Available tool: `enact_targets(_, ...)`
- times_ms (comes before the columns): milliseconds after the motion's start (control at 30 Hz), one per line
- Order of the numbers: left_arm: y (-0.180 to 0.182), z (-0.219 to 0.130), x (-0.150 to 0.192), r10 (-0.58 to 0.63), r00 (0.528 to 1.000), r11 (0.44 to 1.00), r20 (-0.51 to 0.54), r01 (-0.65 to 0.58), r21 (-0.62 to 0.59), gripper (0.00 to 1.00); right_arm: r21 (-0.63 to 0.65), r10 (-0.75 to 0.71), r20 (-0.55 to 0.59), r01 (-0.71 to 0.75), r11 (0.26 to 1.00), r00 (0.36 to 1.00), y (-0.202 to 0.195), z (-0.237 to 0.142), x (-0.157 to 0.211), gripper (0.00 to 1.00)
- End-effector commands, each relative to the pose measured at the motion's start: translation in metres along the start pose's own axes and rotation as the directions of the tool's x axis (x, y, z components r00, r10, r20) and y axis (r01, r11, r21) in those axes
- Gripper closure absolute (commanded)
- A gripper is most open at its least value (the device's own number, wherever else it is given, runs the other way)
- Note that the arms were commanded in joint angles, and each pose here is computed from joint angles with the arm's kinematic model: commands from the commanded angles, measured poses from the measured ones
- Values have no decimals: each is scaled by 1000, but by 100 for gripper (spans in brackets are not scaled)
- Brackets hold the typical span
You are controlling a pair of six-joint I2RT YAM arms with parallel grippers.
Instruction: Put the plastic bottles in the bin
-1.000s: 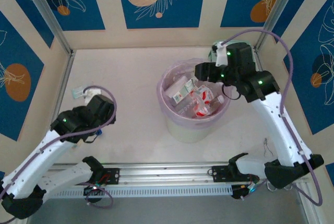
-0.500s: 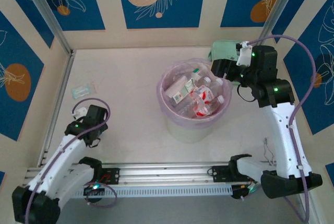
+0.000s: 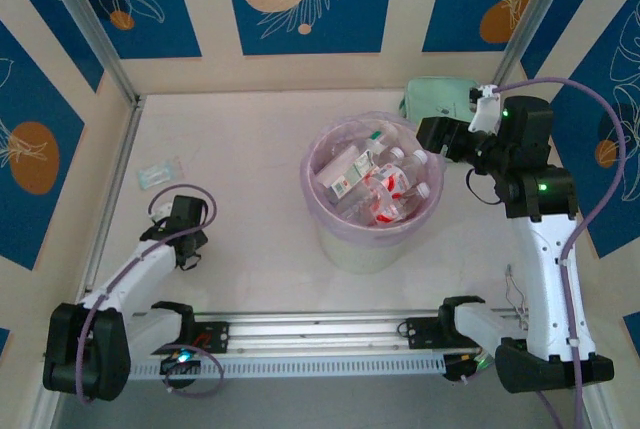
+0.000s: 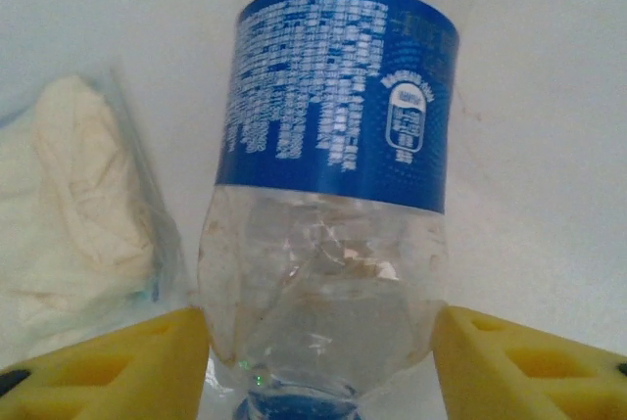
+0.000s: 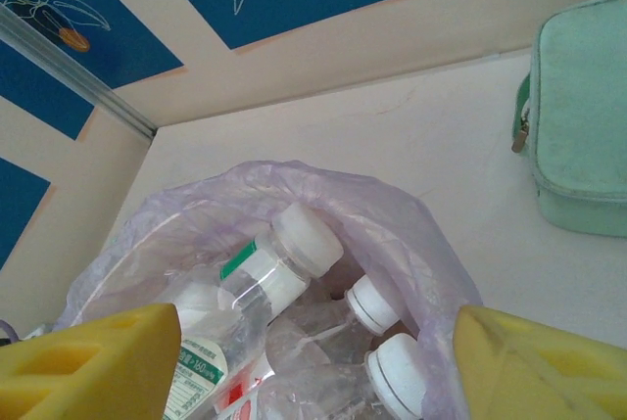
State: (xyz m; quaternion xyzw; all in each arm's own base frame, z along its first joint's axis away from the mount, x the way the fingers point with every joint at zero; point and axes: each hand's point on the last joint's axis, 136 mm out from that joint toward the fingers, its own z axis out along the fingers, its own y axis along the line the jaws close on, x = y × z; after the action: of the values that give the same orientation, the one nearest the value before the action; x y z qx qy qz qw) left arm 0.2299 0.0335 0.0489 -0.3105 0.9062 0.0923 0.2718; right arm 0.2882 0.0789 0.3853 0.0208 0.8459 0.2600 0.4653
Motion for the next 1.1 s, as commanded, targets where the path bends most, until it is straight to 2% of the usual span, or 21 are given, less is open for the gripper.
enact_targets(0,-5,-9,-13,15,999,999,35,-16,35,48,-56,10,-2,-10,998,1000,12,-7,-1,27)
enact_targets(133,-3,-23,-22,32,997,998,68,-36,51,53,-138,2,7,-1,990,1000,27,-11,-2,27)
enact_targets(300,-6,-36,-27,37,997,995,72,-43,86,57,-172,5,22,-1,985,1000,35,-16,-5,27)
enact_targets(400,-25,-56,-32,55,996,976,67,-68,209,57,-212,9,22,-4,977,1000,44,-19,-8,27)
enact_targets(500,-67,-97,-46,113,988,889,106,-148,434,54,-279,15,3,-14,960,1000,57,-21,-11,28)
enact_targets(567,-93,-136,-56,181,970,800,163,-241,549,52,-311,16,-12,-19,950,1000,65,-21,-12,28)
enact_targets(633,-112,-176,-67,232,941,714,245,-336,614,52,-310,-9,-20,2,951,1000,72,-20,-11,29)
enact_targets(733,-144,-243,-73,260,891,528,372,-454,718,53,-359,-50,-45,30,933,998,92,-18,-7,29)
enact_targets(800,-163,-284,-70,249,869,379,428,-494,783,54,-425,-65,-77,26,905,995,108,-16,-4,27)
enact_targets(867,-180,-326,-66,213,861,213,462,-503,838,54,-474,-82,-116,17,880,990,123,-12,-1,21)
enact_targets(933,-190,-360,-60,182,858,70,480,-498,864,56,-478,-94,-141,15,878,985,131,-6,0,7)
enact_targets(967,-193,-374,-57,172,854,10,491,-500,866,58,-472,-99,-150,17,881,984,135,-3,0,1)
enact_targets(1067,-202,-397,-43,185,829,-99,528,-519,849,60,-499,-124,-160,28,866,979,153,5,0,1)
